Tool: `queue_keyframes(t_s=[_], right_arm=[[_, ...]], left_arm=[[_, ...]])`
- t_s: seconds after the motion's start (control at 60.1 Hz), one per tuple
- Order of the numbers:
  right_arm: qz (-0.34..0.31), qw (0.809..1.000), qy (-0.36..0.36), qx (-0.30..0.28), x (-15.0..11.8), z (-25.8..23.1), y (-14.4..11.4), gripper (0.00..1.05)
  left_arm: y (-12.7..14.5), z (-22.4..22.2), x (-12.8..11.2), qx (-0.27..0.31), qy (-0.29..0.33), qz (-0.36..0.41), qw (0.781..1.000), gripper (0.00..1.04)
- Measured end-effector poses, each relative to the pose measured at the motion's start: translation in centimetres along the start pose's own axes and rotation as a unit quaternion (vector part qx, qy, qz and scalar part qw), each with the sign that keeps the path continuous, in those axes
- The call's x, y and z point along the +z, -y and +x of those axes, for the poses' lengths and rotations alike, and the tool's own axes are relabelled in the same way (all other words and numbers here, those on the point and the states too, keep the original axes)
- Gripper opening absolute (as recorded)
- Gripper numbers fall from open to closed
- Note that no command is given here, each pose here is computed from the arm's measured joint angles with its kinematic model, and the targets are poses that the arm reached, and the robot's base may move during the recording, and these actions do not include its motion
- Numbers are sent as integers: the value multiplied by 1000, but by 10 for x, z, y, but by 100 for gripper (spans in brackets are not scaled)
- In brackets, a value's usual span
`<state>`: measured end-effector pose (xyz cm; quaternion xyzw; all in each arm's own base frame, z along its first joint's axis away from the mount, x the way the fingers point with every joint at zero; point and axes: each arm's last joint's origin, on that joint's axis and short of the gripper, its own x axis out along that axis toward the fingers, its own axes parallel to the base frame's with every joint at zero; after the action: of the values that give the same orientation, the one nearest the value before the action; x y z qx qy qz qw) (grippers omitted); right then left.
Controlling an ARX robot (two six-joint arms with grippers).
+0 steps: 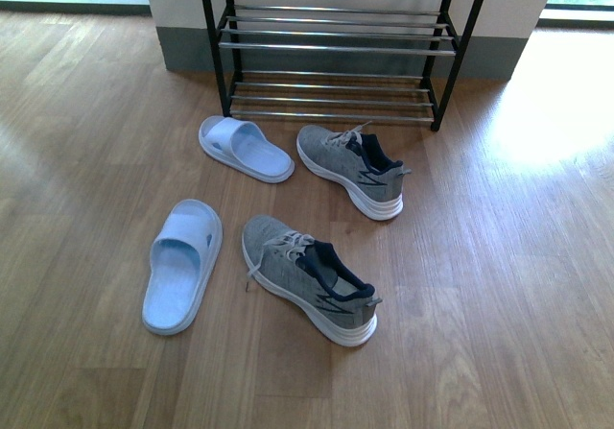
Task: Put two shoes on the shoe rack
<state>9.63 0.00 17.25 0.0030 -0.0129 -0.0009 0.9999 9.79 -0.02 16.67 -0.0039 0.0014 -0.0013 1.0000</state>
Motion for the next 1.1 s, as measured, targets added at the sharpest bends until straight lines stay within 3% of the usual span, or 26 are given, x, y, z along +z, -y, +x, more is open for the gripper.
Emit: queue_keyframes(t_s=[1.099], right_arm=[[0, 1000, -1, 0, 0, 0, 0, 95]], left_arm=[[0, 0, 0, 0, 0, 0, 1000, 95]])
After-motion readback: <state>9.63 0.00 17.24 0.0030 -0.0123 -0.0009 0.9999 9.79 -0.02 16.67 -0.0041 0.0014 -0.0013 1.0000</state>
